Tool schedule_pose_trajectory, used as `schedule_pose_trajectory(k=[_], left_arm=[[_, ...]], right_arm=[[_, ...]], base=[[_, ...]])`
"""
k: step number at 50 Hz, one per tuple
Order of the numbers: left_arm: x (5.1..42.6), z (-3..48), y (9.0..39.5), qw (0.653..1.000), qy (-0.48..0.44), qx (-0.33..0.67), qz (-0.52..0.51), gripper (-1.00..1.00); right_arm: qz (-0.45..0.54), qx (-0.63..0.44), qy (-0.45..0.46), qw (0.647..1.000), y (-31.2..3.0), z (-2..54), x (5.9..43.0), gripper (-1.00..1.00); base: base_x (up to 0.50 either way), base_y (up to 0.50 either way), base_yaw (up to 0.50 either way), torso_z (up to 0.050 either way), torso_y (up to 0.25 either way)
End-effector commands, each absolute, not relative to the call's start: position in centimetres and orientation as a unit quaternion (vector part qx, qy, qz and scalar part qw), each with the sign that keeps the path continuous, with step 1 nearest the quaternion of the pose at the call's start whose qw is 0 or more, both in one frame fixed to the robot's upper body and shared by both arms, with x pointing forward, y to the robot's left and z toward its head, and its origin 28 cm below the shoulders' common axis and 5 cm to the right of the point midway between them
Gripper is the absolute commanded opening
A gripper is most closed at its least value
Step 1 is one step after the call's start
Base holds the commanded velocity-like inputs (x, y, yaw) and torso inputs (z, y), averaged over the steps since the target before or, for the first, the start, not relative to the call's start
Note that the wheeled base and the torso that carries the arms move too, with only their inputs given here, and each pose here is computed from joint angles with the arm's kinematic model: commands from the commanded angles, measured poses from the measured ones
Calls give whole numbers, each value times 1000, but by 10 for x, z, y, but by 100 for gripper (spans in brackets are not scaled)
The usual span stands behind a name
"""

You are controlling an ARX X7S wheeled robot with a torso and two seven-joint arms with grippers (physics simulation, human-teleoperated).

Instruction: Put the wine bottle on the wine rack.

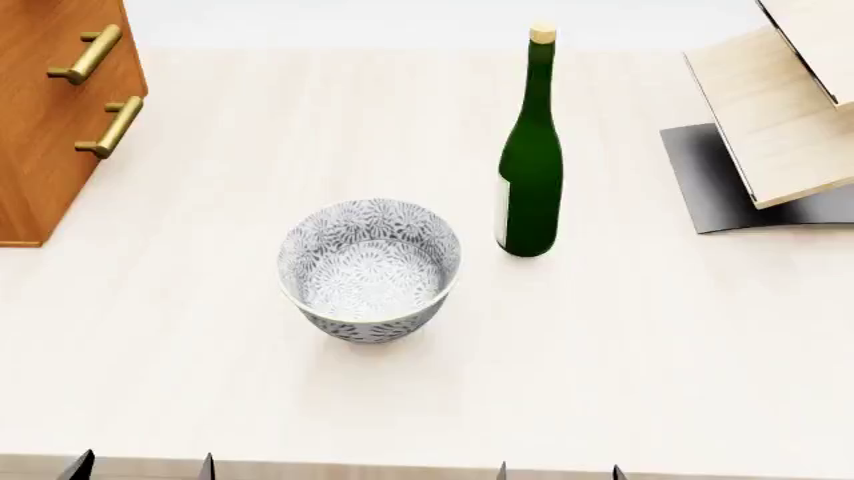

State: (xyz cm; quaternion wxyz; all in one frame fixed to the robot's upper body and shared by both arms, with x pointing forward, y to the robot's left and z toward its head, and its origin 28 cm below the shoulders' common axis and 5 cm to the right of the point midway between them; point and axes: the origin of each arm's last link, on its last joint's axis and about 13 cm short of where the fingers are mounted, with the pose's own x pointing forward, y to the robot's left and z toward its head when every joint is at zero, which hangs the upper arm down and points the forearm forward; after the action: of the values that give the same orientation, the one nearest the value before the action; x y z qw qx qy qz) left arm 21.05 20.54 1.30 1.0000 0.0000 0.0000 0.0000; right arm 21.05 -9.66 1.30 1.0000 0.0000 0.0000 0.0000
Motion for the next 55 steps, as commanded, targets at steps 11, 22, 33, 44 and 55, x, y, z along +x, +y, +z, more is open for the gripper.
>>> schedule_pose_trajectory(k=[11, 22, 33, 44, 55], left_arm=[[210, 16, 204, 1000, -5, -1, -3, 100], [207, 24, 205, 1000, -19, -5, -3, 100], [194, 55, 205, 997, -72, -1, -2, 100], [178, 84, 203, 992, -125, -2, -9, 100], [154, 120, 201, 979, -201, 17, 0, 100]], right_arm=[[1, 4, -6, 1000, -96, 19, 209, 100], [4, 7, -22, 1000, -96, 26, 207, 100], [16, 9, -78, 997, -95, 58, 193, 100], [28, 9, -139, 990, -94, 89, 174, 100], [27, 14, -211, 977, -94, 124, 151, 100]], base=[[0, 0, 0, 0, 0], [0, 0, 0, 0, 0], [0, 0, 0, 0, 0], [0, 0, 0, 0, 0], [0, 0, 0, 0, 0]])
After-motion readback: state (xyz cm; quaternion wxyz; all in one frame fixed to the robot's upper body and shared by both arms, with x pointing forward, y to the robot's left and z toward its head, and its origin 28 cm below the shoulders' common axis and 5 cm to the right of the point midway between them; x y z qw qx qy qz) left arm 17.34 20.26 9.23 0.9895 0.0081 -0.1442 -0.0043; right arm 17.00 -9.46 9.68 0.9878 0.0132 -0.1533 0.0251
